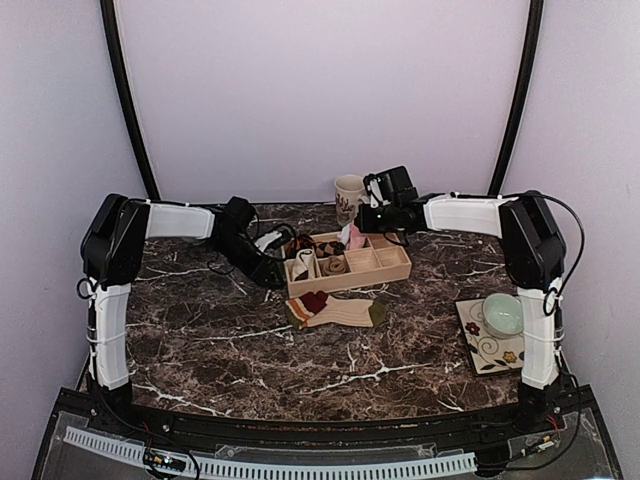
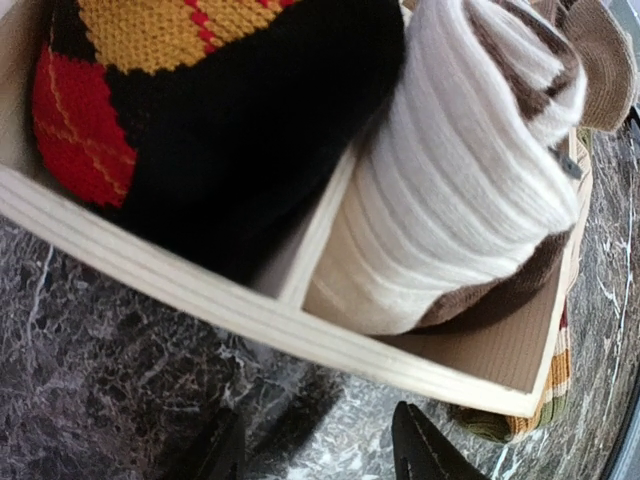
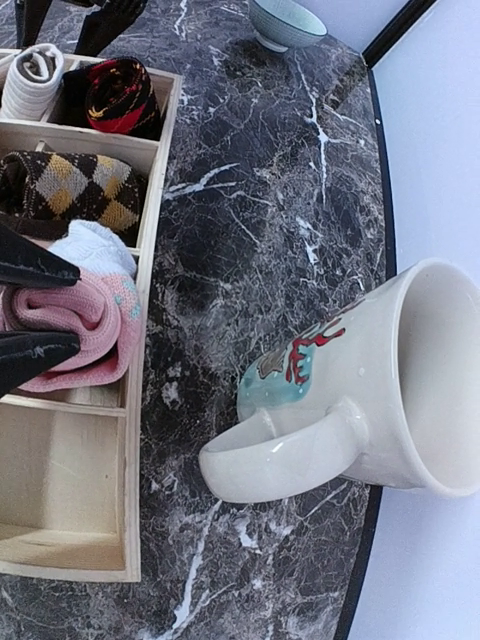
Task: Roll the socks
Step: Move the storage box to the center of the board.
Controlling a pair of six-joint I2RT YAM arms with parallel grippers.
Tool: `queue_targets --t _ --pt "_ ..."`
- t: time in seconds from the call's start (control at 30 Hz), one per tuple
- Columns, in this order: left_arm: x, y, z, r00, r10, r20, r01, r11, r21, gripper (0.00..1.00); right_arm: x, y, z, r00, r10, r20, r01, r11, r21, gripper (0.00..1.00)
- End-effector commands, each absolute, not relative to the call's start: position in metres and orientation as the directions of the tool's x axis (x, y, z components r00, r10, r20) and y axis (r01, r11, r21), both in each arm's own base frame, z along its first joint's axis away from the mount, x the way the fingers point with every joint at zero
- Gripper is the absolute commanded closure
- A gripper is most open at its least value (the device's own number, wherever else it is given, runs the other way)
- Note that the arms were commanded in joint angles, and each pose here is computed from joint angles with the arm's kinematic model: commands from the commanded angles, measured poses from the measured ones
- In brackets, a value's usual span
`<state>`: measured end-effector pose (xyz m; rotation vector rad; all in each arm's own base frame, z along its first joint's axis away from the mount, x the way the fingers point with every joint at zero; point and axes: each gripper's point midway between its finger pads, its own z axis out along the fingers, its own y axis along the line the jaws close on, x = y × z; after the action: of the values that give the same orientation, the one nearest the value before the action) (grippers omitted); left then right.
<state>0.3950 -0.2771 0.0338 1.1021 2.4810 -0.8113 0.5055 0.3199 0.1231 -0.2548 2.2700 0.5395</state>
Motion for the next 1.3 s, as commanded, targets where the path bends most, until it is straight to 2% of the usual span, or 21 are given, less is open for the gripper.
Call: queue_targets --t 0.0,0.17,0.4,0.5,0.63,0.87,0.93,0.97,1.0,1.03,1.27 --pt "0.408 -0.281 0.039 -0.635 0.579 -0.511 0.768 0.541 -0.342 0.47 0.493 0.316 0.083 -0.743 -0.062 -0.667 -0.321 0.907 0.273 0.85" --pt "0.418 -0.284 0.036 -0.635 0.577 -0.515 0.768 0.546 -0.335 0.47 0.489 0.310 0.091 -0.732 -0.086 -0.676 -0.326 0.915 0.237 0.86" --pt "0.439 -0.292 0.030 -0.638 0.568 -0.520 0.762 0.561 -0.323 0.47 0.477 0.318 0.161 -0.668 -0.023 -0.744 -0.404 0.850 0.337 0.43" --pt "0.452 -0.294 0.034 -0.632 0.562 -0.534 0.763 0.570 -0.304 0.47 0.469 0.316 0.181 -0.662 0.003 -0.749 -0.420 0.827 0.374 0.32" --pt "0.454 -0.296 0.040 -0.631 0.563 -0.533 0.765 0.564 -0.310 0.46 0.462 0.291 0.194 -0.664 0.058 -0.746 -0.371 0.841 0.395 0.26" --pt "0.436 -0.271 0.058 -0.670 0.565 -0.481 0.737 0.585 -0.339 0.36 0.451 0.220 0.146 -0.738 0.116 -0.665 -0.164 0.925 0.343 0.24" --pt "0.429 -0.258 0.066 -0.684 0.561 -0.467 0.724 0.598 -0.344 0.29 0.445 0.209 0.133 -0.752 0.120 -0.649 -0.138 0.932 0.334 0.24" --pt "0.425 -0.253 0.071 -0.681 0.566 -0.465 0.727 0.595 -0.342 0.23 0.443 0.204 0.127 -0.757 0.121 -0.642 -0.127 0.936 0.327 0.23" --pt "0.419 -0.246 0.076 -0.677 0.571 -0.464 0.731 0.594 -0.337 0.08 0.441 0.200 0.120 -0.765 0.116 -0.634 -0.119 0.941 0.316 0.23" --pt "0.412 -0.239 0.078 -0.676 0.577 -0.458 0.732 0.596 -0.331 0.02 0.438 0.197 0.112 -0.774 0.113 -0.623 -0.111 0.945 0.309 0.23" --pt "0.379 -0.207 0.106 -0.625 0.607 -0.491 0.763 0.609 -0.217 0.01 0.419 0.200 0.072 -0.826 0.115 -0.552 -0.107 0.929 0.353 0.25"
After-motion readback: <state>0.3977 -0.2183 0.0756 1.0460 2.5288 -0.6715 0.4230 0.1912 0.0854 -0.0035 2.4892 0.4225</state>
